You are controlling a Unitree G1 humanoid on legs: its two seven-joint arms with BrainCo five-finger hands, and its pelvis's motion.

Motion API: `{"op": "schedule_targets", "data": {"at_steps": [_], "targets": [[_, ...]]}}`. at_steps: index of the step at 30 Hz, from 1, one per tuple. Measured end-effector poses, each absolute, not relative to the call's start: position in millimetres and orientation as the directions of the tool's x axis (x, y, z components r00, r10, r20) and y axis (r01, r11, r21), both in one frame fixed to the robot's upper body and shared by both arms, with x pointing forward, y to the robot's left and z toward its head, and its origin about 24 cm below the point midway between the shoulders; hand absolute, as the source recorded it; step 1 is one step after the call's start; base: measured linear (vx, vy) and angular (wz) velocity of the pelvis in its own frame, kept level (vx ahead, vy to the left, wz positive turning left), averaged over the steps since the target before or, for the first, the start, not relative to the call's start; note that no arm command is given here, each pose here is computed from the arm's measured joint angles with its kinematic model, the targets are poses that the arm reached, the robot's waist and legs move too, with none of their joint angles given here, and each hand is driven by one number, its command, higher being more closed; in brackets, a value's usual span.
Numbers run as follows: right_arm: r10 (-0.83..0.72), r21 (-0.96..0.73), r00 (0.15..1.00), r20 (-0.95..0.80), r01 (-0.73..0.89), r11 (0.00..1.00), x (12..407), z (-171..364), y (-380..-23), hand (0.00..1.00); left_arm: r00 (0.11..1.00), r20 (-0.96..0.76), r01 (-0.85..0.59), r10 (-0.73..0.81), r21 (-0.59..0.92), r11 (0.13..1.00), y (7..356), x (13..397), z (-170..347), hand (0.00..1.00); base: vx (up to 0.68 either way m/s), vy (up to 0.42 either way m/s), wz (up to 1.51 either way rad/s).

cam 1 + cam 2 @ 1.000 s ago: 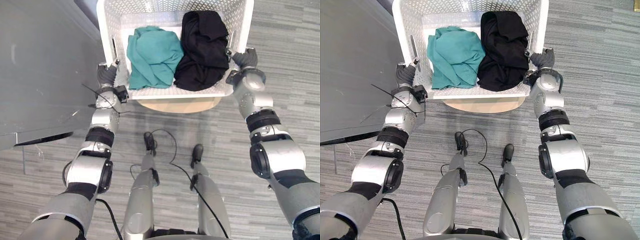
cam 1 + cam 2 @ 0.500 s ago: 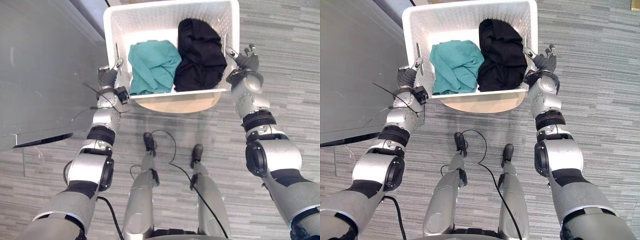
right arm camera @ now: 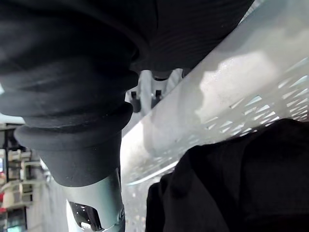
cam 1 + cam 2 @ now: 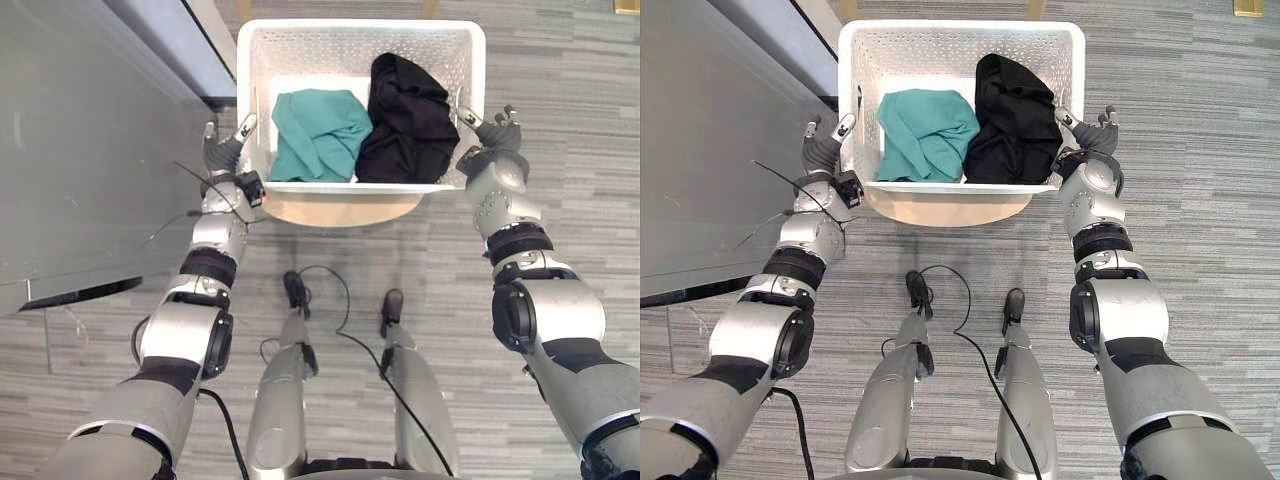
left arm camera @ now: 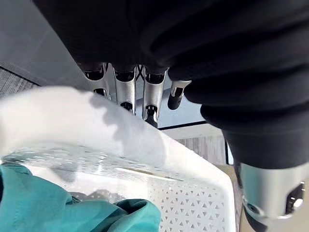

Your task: Pick up the laundry basket with both hands and put the clothes into the washing machine.

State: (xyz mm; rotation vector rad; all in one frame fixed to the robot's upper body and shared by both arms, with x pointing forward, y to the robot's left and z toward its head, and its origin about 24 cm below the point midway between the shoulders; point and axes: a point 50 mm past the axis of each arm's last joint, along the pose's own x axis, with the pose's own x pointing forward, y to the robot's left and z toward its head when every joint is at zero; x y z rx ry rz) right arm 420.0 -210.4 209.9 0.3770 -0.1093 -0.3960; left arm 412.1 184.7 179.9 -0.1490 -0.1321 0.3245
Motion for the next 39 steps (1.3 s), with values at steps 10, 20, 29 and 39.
{"op": "schedule_targets", "data": {"at_steps": [10,20,29,39], "targets": [[-0.445,0.367,0.887,0.119,0.378,0.85,408.0,217.0,-239.4,0.0,0.902,0.182,-0.341,0.391,-0.254,0.905,226.9,405.3,201.9,0.0,0.0,-0.003,-0.01],[-0.473,0.351,0.867,0.153,0.4,0.847,389.4,193.5,-262.0,0.0,0.832,0.199,-0.436,0.517,-0.341,0.833,276.3,369.8,171.2,0.0,-0.01,-0.024,0.09],[-0.524,0.344,0.843,0.12,0.46,0.819,355.1,147.2,-287.6,0.0,0.836,0.219,-0.421,0.503,-0.333,0.844,271.1,328.6,129.5,0.0,0.03,-0.029,0.18],[-0.682,0.24,0.682,-0.264,0.731,0.639,238.5,-2.4,-323.9,0.0,0.854,-0.225,-0.518,0.469,-0.287,0.806,248.0,239.1,-17.1,0.0,0.07,-0.034,0.02]]}}
